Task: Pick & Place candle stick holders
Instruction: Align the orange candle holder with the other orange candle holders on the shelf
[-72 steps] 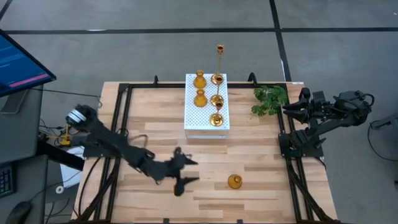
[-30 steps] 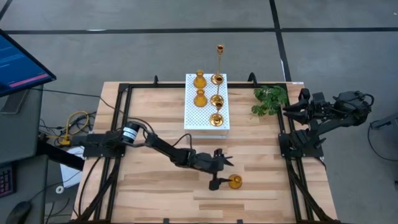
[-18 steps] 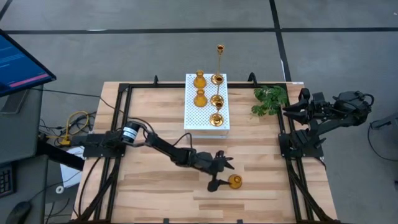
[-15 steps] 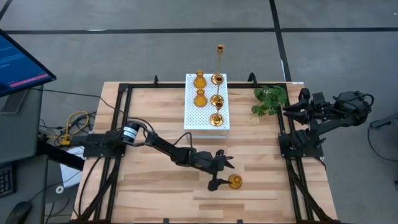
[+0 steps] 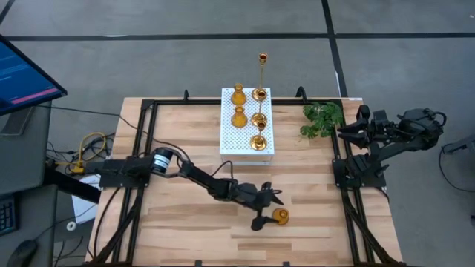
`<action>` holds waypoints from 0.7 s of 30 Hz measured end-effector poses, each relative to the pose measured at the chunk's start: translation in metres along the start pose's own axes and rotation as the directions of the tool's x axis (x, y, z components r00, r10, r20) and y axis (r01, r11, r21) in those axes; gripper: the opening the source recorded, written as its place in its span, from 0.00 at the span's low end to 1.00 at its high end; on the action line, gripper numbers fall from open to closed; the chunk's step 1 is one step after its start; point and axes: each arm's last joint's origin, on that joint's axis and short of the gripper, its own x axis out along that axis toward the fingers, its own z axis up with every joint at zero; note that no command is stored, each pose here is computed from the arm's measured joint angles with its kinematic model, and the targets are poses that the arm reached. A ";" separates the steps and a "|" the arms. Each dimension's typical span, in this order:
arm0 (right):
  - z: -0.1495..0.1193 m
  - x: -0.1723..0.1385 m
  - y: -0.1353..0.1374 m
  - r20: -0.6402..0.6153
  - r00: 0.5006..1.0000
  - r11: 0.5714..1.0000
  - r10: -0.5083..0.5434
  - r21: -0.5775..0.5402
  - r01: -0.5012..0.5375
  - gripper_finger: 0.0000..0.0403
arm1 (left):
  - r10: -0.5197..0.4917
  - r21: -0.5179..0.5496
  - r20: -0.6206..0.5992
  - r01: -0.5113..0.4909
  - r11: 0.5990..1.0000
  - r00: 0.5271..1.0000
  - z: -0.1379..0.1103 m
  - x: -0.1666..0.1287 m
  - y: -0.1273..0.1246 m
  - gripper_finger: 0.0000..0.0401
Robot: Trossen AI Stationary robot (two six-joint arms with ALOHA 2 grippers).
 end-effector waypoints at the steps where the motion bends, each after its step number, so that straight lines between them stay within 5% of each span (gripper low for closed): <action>1: 0.000 0.000 0.000 0.000 1.000 1.000 0.000 0.000 0.000 0.23 | 0.007 0.001 0.004 -0.007 1.000 1.000 0.001 0.000 0.001 0.85; 21: 0.001 0.000 0.000 0.005 1.000 1.000 0.001 0.005 -0.001 0.23 | -0.027 -0.011 0.105 0.028 1.000 0.994 -0.009 0.018 -0.001 0.81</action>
